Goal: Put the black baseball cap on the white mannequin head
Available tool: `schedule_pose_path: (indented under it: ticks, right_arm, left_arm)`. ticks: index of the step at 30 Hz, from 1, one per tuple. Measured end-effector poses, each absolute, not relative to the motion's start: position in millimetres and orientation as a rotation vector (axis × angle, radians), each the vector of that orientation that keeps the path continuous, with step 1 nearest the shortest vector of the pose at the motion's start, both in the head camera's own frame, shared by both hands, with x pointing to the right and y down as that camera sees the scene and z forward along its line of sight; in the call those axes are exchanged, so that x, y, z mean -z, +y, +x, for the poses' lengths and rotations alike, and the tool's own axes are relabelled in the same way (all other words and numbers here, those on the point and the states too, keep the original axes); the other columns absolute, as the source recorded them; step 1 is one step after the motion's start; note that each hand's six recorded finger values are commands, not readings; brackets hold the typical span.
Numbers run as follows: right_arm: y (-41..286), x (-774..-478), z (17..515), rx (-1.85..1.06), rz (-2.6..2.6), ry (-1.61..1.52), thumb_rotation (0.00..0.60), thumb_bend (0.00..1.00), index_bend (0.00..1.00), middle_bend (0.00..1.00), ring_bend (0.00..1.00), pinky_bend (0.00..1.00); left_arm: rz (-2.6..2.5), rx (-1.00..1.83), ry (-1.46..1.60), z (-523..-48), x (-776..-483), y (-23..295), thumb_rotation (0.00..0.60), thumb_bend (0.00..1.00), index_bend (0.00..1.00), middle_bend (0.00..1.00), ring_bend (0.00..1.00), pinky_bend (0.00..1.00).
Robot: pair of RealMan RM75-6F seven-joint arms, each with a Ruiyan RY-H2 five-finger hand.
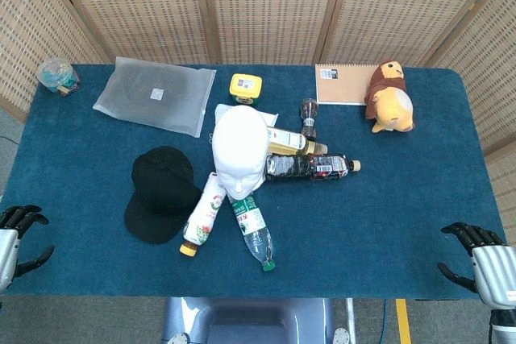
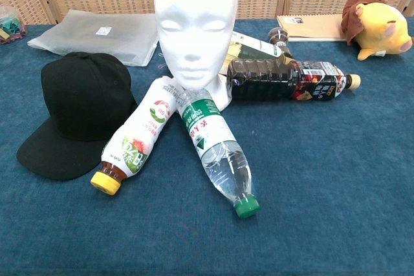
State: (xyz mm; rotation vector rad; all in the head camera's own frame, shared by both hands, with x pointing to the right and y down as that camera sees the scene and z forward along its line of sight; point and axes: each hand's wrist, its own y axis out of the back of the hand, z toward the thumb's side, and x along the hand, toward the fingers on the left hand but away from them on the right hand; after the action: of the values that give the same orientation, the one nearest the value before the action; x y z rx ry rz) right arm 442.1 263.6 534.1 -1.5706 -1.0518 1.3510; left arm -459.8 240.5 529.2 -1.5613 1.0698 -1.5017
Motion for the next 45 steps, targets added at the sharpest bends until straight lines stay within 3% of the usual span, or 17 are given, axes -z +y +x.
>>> schedule_pose_path:
  ticks: [26, 29, 31, 34, 38, 45]
  right_arm:
    - [272.9, -523.0, 448.2, -1.352, -1.541, -1.078, 0.600, 0.17, 0.33, 0.34, 0.36, 0.38]
    - [272.6, -523.1, 446.6, -1.348, -1.542, -1.074, 0.600, 0.17, 0.33, 0.34, 0.36, 0.38]
    - [272.8, -523.1, 446.2, -1.348, -1.542, -1.074, 0.600, 0.17, 0.33, 0.34, 0.36, 0.38]
    - [274.1, -522.2, 446.5, -1.350, -1.538, -1.074, 0.600, 0.17, 0.33, 0.34, 0.36, 0.38]
    - [275.0, -520.6, 447.8, -1.355, -1.529, -1.077, 0.600, 0.17, 0.33, 0.34, 0.36, 0.38]
    - [276.6, -518.5, 446.4, -1.351, -1.526, -1.076, 0.600, 0.17, 0.33, 0.34, 0.36, 0.38]
  left_arm:
    - [-1.604, 1.469, 1.003, -455.0, -533.5, 237.9, 0.600, 0.20, 0.45, 0.30, 0.22, 0.32]
    - [-1.611, 1.477, 0.972, -454.5, -539.1, 238.2, 0.600, 0.21, 0.52, 0.36, 0.27, 0.41]
    - [-1.615, 1.484, 0.945, -453.7, -543.7, 238.6, 0.600, 0.22, 0.59, 0.45, 0.34, 0.52]
    - [-1.624, 1.486, 0.928, -452.3, -550.8, 238.4, 0.600, 0.22, 0.66, 0.58, 0.44, 0.60]
    - [-1.625, 1.470, 0.904, -450.2, -561.6, 236.3, 0.600, 0.22, 0.68, 0.64, 0.48, 0.62]
    - [-1.708, 1.422, 0.853, -429.6, -593.2, 234.9, 0.600, 0.20, 0.69, 0.65, 0.49, 0.65]
